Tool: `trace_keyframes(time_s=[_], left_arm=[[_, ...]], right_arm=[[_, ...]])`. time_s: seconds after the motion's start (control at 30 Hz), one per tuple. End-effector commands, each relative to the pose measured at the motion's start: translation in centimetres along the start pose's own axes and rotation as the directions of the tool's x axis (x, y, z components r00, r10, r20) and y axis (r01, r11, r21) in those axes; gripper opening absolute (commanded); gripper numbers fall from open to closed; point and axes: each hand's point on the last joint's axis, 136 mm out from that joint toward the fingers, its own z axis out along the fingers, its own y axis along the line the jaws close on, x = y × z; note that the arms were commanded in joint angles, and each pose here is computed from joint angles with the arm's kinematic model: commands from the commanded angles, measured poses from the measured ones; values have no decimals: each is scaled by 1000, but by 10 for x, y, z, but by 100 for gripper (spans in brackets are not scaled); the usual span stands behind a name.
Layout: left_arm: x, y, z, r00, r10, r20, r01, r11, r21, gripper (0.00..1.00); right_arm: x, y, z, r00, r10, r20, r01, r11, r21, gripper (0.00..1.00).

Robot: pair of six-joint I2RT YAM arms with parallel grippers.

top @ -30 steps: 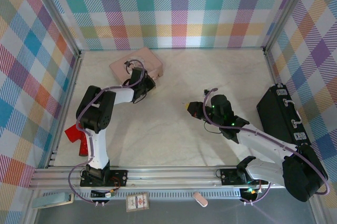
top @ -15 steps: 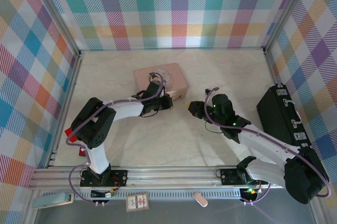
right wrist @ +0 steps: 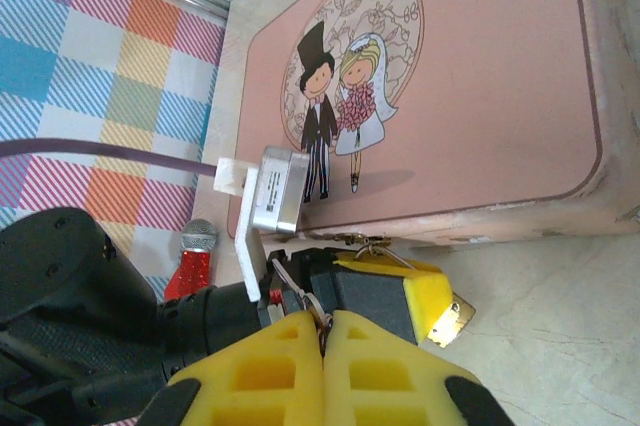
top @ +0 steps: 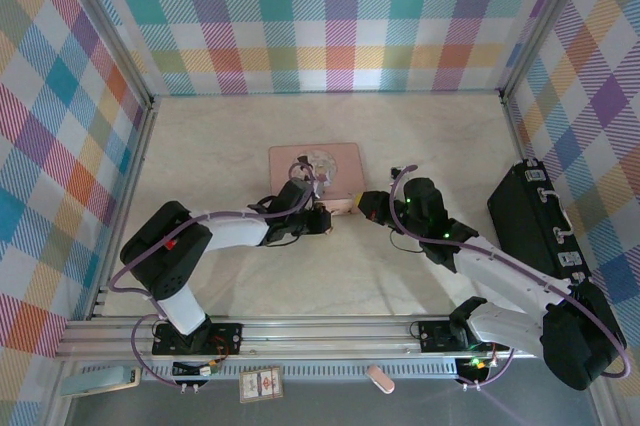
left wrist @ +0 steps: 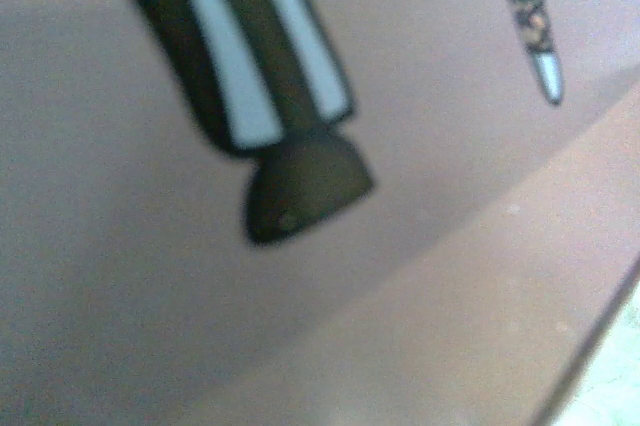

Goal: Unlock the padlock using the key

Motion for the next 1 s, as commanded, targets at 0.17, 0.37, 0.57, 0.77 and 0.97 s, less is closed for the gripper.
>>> trace_keyframes(time_s=[0.17,0.37,0.57,0.77,0.97], left_arm=[[16,19,-5,999,32,35,-29,998,-59,11],[16,27,-10,995,34,88,-28,997,-74,23],[19,41,-25,982,13,187,0,998,-67,42],[18,40,-36,966,-8,258,13,1000,-19,47],[14,32,-29,971,22,239,-23,1000,0,47]], right_arm=[[-11,12,3,1000,-8,14,9,1000,-22,0],[-10,11,3,1000,-6,11,6,1000,-19,0],[-8,9,3,1000,0,9,0,1000,-20,0],[-7,8,4,1000,2,5,-2,1000,-21,0],[-6,10,4,1000,6,1,-6,1000,-31,0]])
